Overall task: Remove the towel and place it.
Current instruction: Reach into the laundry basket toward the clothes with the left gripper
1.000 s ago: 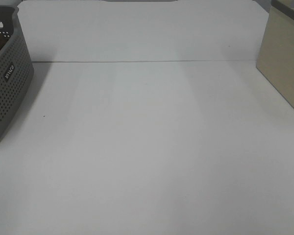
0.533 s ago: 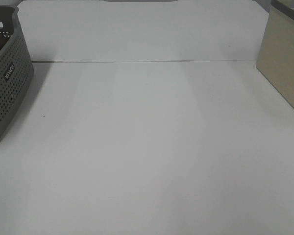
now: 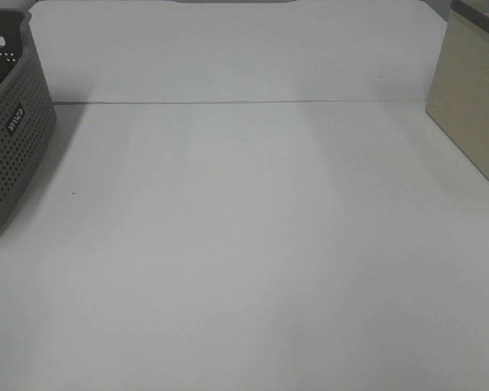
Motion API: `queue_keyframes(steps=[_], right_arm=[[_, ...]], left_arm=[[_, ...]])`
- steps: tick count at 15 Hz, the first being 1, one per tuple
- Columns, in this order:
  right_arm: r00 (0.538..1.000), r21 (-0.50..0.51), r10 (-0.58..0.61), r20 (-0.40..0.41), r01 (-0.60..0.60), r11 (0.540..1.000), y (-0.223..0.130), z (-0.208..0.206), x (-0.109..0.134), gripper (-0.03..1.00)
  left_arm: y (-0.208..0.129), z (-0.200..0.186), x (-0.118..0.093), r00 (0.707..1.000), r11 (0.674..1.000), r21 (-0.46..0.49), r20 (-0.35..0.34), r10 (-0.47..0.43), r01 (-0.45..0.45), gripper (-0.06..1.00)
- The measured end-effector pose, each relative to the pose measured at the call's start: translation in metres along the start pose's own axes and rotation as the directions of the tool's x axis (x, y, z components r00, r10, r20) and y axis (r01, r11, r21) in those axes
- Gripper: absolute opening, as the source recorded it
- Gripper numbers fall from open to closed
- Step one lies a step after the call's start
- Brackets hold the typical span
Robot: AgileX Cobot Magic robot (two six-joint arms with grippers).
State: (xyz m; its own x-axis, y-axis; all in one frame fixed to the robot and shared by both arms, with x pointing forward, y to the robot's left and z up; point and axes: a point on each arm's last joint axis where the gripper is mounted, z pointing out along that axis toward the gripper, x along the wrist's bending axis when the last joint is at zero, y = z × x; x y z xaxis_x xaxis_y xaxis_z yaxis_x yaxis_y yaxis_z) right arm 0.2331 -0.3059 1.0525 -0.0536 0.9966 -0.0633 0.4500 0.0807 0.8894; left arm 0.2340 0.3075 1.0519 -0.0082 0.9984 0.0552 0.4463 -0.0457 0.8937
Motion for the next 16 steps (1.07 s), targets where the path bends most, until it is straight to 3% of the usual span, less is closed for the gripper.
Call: queue_keyframes(steps=[16], right_arm=[[1.0,0.0,0.0,0.0,0.0,1.0,0.0,0.0,0.0,0.62]], left_arm=[[0.0,0.0,0.0,1.0,1.0,0.0,0.0,-0.004,0.004,0.99]])
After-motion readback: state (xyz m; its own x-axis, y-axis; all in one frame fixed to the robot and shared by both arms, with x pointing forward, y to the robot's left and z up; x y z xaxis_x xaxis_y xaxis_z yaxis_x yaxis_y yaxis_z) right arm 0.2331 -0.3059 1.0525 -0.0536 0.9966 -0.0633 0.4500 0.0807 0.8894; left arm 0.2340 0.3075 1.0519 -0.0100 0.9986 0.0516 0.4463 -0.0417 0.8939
